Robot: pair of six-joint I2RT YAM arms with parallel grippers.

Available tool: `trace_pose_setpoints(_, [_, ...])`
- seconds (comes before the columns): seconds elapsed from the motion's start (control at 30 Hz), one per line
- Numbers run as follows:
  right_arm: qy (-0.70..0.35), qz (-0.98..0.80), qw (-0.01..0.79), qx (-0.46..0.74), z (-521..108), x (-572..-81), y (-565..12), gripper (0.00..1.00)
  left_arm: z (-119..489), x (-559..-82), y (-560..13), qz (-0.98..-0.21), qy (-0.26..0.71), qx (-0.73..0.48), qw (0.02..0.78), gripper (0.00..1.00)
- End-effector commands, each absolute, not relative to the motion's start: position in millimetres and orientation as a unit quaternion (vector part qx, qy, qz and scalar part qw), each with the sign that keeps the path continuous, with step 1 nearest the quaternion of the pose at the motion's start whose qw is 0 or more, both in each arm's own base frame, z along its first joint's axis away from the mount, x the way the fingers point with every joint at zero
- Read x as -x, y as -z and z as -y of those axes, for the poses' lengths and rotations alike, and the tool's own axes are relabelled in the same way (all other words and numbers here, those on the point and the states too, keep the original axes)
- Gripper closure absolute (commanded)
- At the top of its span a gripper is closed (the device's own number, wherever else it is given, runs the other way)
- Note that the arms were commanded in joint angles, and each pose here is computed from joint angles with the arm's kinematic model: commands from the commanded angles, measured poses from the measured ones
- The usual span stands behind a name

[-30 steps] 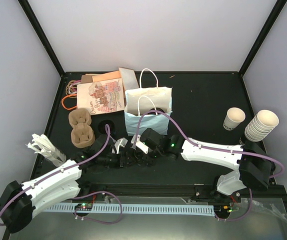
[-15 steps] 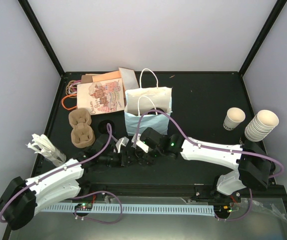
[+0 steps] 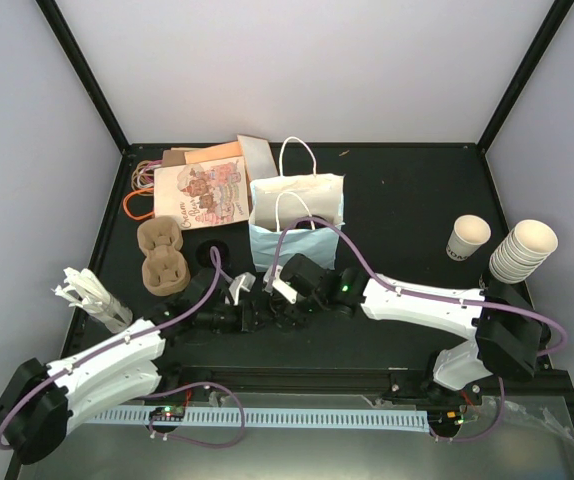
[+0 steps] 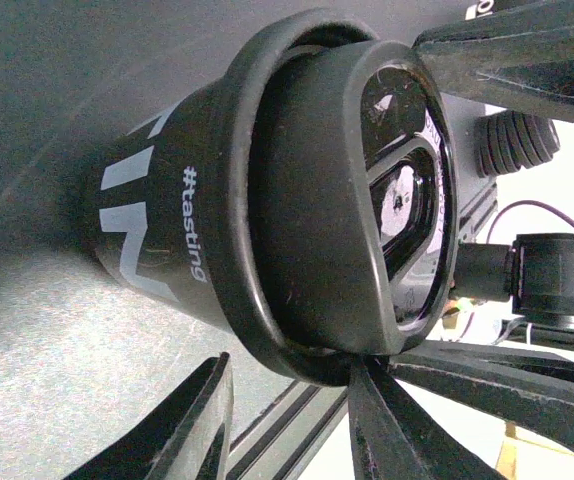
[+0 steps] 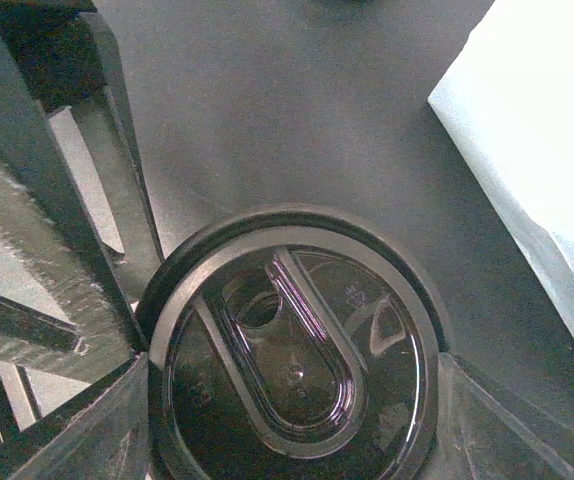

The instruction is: Pack the takeout coffee

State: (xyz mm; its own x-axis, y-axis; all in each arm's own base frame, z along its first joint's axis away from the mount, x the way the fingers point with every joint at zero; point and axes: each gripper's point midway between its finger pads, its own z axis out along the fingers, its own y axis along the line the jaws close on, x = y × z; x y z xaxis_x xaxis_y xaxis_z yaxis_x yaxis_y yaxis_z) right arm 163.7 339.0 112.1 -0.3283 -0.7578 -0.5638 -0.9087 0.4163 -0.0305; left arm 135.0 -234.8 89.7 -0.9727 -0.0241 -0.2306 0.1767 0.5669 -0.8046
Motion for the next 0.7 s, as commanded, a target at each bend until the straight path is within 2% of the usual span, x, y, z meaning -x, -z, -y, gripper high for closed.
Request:
trace_pose_setpoints(0.0, [-0.129, -0.835, 0.212, 0.491, -326.3, -163.0, -82.4, 0.36, 215.3, -130.0, -75.8, -0.907, 0.409, -0.020, 0.098, 0.65])
trace_pose_setpoints(0.4, [-0.120, -0.849, 0.233, 0.458, -319.4, -175.1, -95.1, 0.37, 213.7, -140.0, -143.0, -0.870, 0.456, -0.033, 0.184, 0.55])
trace_pose_setpoints(0.67, [-0.108, -0.847, 0.265, 0.447, -309.8, -181.0, -116.0, 0.37, 200.2, -148.1, -161.8, -0.857, 0.452, -0.019, 0.247, 0.52])
